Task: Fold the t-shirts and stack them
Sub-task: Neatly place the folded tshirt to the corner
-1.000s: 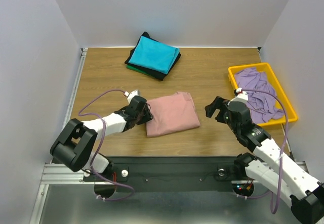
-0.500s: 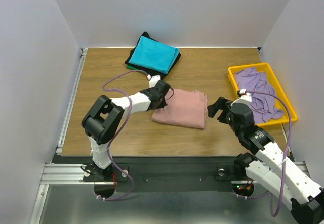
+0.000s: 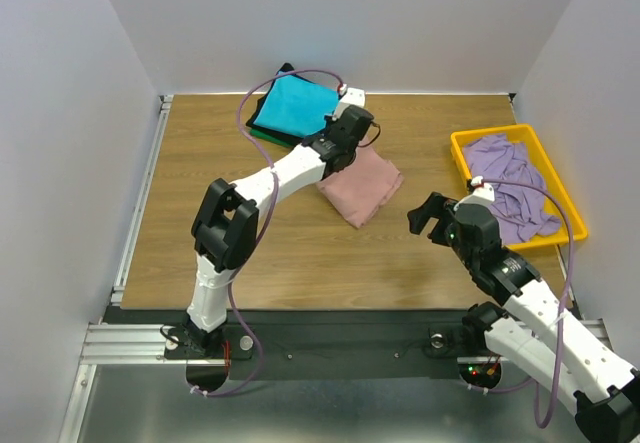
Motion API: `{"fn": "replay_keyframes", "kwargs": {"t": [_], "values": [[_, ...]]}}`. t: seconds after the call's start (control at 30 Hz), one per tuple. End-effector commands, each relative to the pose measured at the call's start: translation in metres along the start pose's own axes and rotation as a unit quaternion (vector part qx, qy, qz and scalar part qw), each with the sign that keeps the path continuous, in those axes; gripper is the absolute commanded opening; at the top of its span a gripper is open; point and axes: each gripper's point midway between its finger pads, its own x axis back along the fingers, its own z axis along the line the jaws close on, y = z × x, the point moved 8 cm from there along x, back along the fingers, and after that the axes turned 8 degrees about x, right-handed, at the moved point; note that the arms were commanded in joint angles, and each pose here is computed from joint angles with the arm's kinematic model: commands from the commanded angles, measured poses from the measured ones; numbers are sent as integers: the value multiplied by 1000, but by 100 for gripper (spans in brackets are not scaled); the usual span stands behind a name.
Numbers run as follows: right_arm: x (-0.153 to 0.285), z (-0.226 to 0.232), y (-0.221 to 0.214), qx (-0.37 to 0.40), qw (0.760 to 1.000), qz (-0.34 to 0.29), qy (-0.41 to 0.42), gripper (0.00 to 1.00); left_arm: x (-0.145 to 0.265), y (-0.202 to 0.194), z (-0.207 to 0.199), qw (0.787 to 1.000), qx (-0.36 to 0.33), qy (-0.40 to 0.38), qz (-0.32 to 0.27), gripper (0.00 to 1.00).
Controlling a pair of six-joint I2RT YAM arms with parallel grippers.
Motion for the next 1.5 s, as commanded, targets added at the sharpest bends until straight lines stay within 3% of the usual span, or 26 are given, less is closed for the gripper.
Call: {"fn": "replay_keyframes", "kwargs": {"t": [0.0,0.3,0.6,0.77,1.07,1.47], "values": [[3,3,15,-1,1000,-26,-6,100,-5,45,5,992,-81,54,-79,0],[-3,-2,12,8,999,-24,-37,100,-26,120,12,982,-39,101,-154,0],[-8,-6,13,9,997,-27,-66,100,-41,183,35,970,42,20,-238,0],[-7,-8,14,2,997,-36,-72,100,-35,210,41,959,55,24,-276,0],[-8,-7,14,-1,997,-34,-72,100,-5,228,48,952,80,6,-295,0],[-13,-7,14,3,996,-30,-86,100,-6,251,68,931,140,12,-336,0]]}}
